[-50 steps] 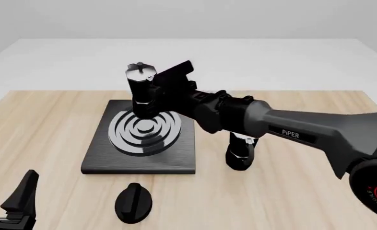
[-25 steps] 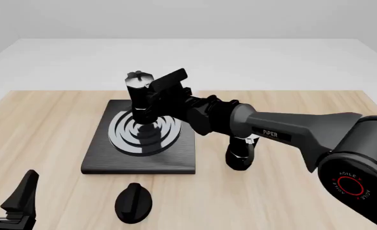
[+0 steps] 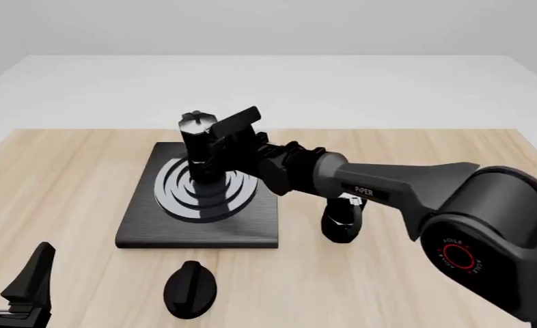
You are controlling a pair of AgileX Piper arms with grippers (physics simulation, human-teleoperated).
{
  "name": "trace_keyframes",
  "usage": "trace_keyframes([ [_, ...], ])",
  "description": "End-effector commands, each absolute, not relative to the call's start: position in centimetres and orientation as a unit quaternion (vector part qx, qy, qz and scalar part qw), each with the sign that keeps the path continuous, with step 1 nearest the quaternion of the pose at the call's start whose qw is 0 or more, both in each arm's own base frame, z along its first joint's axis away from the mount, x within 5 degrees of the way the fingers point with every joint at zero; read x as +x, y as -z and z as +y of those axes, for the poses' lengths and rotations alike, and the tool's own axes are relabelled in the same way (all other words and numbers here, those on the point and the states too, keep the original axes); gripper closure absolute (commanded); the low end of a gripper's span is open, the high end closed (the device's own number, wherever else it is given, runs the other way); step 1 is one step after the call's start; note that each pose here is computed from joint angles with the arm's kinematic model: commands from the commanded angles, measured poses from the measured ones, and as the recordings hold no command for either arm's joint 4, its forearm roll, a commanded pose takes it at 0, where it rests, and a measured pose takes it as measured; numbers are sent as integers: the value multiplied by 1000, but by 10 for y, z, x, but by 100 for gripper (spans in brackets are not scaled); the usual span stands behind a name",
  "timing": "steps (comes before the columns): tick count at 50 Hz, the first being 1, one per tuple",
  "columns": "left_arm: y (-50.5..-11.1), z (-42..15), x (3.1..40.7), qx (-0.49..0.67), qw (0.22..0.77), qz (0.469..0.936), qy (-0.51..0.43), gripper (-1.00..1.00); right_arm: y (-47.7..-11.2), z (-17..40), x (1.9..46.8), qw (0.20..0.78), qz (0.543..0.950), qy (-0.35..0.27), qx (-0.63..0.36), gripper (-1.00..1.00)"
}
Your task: Put the right moka pot on the stove.
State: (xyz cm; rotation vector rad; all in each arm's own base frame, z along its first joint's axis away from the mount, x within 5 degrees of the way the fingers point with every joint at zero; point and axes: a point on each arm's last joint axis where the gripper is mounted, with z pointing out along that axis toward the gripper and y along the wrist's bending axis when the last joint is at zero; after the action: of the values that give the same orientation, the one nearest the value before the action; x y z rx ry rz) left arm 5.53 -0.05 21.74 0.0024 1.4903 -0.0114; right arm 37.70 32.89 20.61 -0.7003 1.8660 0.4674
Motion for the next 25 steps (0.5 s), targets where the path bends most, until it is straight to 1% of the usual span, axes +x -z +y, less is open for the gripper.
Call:
trace_keyframes([
  [1,-217,0,55,1,735,678,5,-100,-212,330,382,535,770,-201,-283,100],
  [22,-217,0,55,1,735,678,5,-100,-211,312,392,541,774,-192,-267,100],
  [23,-217,0,55,1,735,678,5,-100,-212,312,391,541,774,-192,-268,-100],
  [25,-217,0,55,1,735,678,5,-100,-214,312,390,542,773,-193,-268,-100],
])
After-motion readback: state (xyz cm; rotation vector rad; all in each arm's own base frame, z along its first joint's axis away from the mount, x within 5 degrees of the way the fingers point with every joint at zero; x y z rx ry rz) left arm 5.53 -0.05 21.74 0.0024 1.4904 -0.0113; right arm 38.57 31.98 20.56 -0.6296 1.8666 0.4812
